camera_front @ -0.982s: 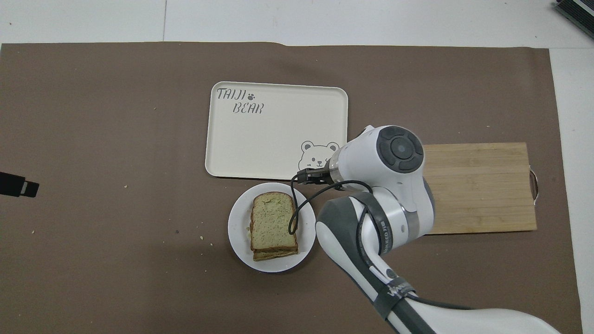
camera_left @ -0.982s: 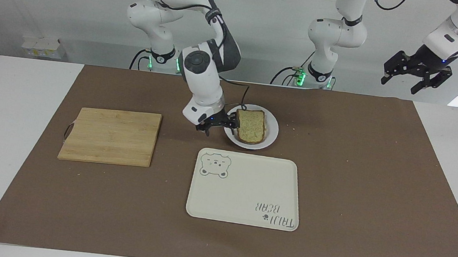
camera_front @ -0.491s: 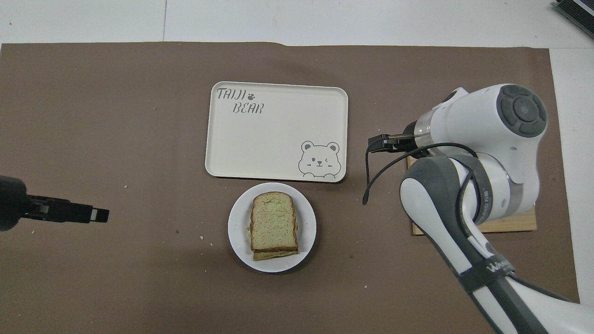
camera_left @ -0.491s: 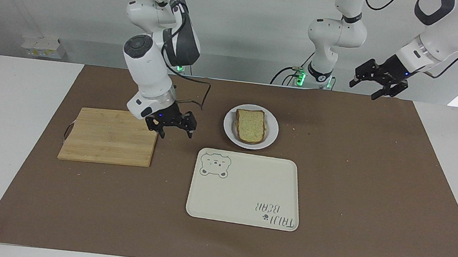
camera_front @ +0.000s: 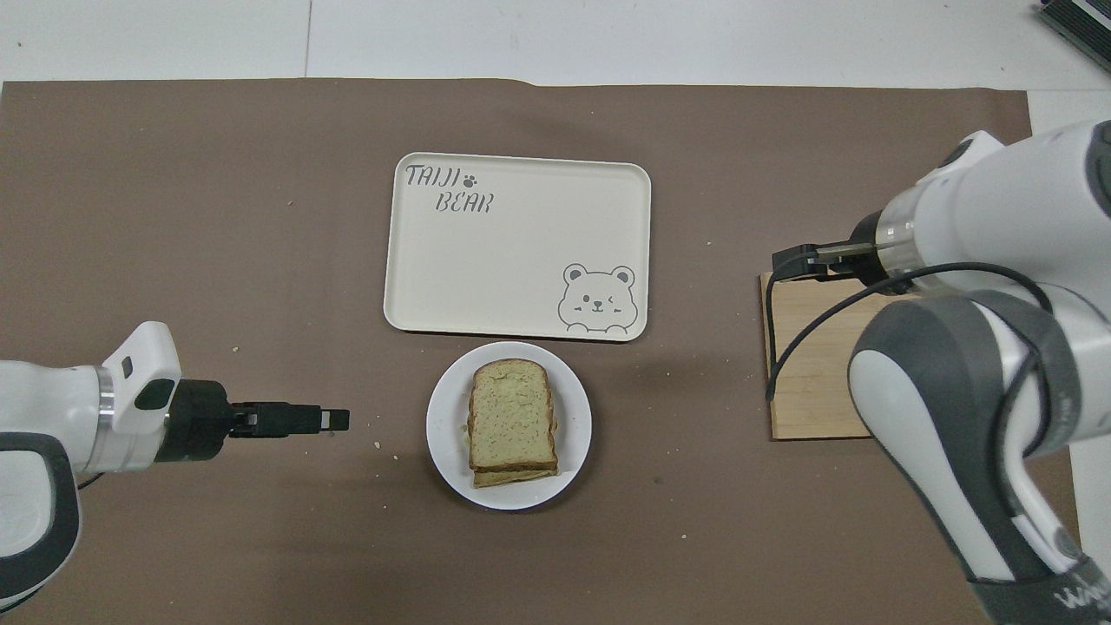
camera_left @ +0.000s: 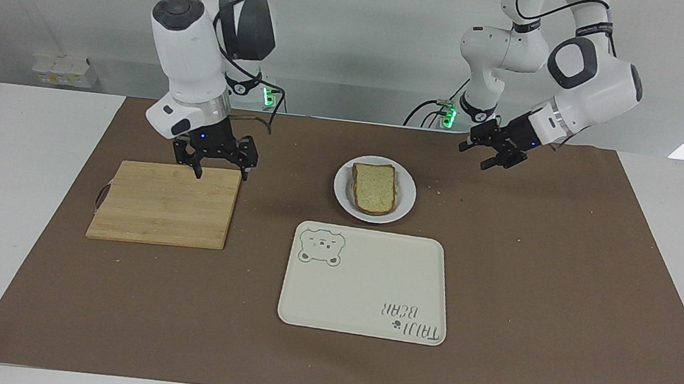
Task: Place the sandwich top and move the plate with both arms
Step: 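Withdraw the right gripper while the left gripper reaches toward the plate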
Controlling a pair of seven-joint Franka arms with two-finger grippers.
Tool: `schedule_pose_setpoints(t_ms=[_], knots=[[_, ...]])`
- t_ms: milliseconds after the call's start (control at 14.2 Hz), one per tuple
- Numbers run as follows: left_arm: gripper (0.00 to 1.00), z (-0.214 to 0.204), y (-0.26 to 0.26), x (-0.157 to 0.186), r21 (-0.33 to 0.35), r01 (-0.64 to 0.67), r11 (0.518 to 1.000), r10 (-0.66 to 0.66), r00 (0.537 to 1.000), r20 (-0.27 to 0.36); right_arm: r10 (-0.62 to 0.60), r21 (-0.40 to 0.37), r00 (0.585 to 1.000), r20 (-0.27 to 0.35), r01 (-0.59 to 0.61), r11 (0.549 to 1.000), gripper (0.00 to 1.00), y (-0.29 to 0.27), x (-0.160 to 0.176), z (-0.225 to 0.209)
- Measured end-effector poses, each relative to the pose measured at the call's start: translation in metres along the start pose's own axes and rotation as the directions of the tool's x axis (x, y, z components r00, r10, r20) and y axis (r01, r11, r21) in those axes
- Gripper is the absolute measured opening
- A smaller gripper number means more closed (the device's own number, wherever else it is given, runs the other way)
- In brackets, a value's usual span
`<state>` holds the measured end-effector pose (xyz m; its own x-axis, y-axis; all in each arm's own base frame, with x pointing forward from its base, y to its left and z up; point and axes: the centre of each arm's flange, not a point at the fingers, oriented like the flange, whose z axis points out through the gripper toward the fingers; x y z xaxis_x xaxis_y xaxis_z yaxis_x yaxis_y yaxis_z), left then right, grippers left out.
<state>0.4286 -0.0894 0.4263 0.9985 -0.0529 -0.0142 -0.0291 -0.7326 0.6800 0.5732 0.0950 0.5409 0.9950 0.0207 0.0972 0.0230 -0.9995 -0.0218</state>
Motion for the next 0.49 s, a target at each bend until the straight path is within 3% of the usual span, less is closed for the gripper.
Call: schedule_pose_setpoints(t_ms=[281,491], knots=[[0.96,0.07,-0.033,-0.03,-0.14,0.001,0.99,-0.011,0.998,-0.065,0.072,-0.005,0.997,0.028,-0.072,0.997,1.0,0.045,-0.017,-0.066],[0.87,0.097,-0.051,-0.036,-0.224,0.01,0.975,-0.032,0.995,-0.095,0.079,-0.008,0.996,0.036,-0.078,0.997,1.0,0.062,-0.02,-0.092]])
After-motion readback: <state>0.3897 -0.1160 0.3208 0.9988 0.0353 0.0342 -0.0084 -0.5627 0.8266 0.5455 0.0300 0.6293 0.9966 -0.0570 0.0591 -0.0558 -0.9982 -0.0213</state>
